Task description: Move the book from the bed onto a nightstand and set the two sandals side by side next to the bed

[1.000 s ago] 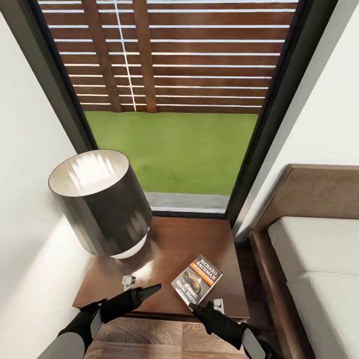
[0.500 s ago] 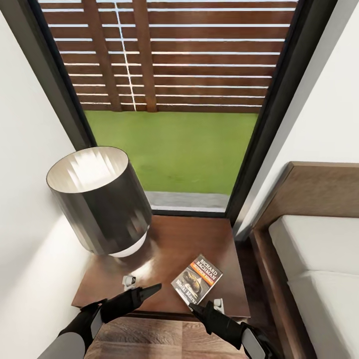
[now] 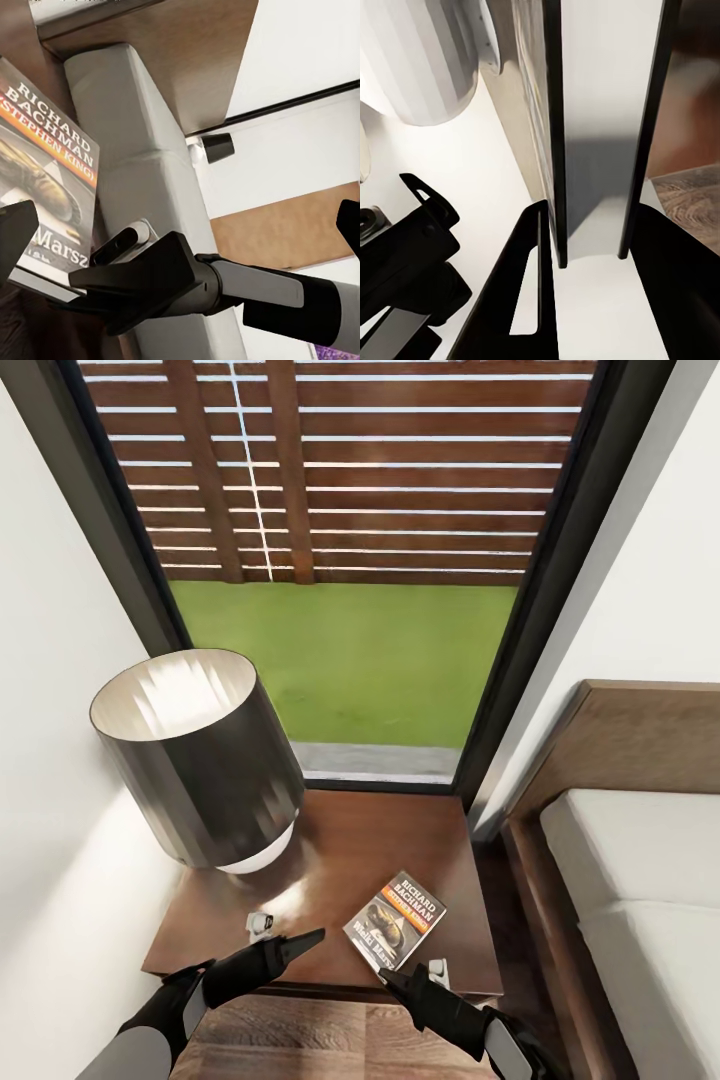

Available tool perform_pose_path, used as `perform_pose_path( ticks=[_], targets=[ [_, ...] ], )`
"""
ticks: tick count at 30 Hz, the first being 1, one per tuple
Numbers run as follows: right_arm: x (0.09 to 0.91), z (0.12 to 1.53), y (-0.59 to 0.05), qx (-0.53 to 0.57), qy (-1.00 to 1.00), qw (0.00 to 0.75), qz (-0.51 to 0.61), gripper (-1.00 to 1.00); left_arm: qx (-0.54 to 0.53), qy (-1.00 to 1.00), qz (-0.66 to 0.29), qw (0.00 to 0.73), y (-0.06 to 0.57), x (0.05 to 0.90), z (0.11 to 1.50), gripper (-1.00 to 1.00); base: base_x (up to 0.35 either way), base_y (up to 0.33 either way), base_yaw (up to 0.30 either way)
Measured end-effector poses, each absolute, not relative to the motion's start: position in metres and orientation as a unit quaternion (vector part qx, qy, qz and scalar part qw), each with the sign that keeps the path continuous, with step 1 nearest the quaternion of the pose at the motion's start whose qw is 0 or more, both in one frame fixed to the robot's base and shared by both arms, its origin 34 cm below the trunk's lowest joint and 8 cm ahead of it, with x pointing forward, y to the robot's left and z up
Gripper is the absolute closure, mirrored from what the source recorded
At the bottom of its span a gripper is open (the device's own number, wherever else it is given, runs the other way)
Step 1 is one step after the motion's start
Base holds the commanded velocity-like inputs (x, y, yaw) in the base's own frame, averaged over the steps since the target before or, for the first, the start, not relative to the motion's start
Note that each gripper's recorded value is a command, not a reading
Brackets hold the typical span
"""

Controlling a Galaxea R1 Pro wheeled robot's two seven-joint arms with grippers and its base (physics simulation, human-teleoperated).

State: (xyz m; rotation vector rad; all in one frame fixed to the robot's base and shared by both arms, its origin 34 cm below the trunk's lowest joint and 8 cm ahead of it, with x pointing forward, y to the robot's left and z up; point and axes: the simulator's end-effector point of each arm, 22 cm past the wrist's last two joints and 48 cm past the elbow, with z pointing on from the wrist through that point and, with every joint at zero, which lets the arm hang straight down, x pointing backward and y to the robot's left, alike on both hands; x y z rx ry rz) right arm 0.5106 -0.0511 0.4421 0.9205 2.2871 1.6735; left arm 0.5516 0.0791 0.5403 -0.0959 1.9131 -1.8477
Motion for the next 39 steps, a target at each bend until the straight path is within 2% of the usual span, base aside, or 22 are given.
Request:
perform_pose_path(
  ticks=[22, 39],
  targets=[
    [0.5106, 0.4423, -0.0511, 0.308, 0.765, 0.081, 0.56, 1.0, -0.035, 0.698, -0.674, 0.237, 0.0789, 0.5515, 0.5404, -1.0, 0.09, 0.0, 0.0],
    [0.5093, 0.4357, -0.0513, 0.307, 0.766, 0.081, 0.559, 1.0, -0.035, 0.698, -0.674, 0.237, 0.0789, 0.5504, 0.5341, -1.0, 0.007, 0.0, 0.0]
  ],
)
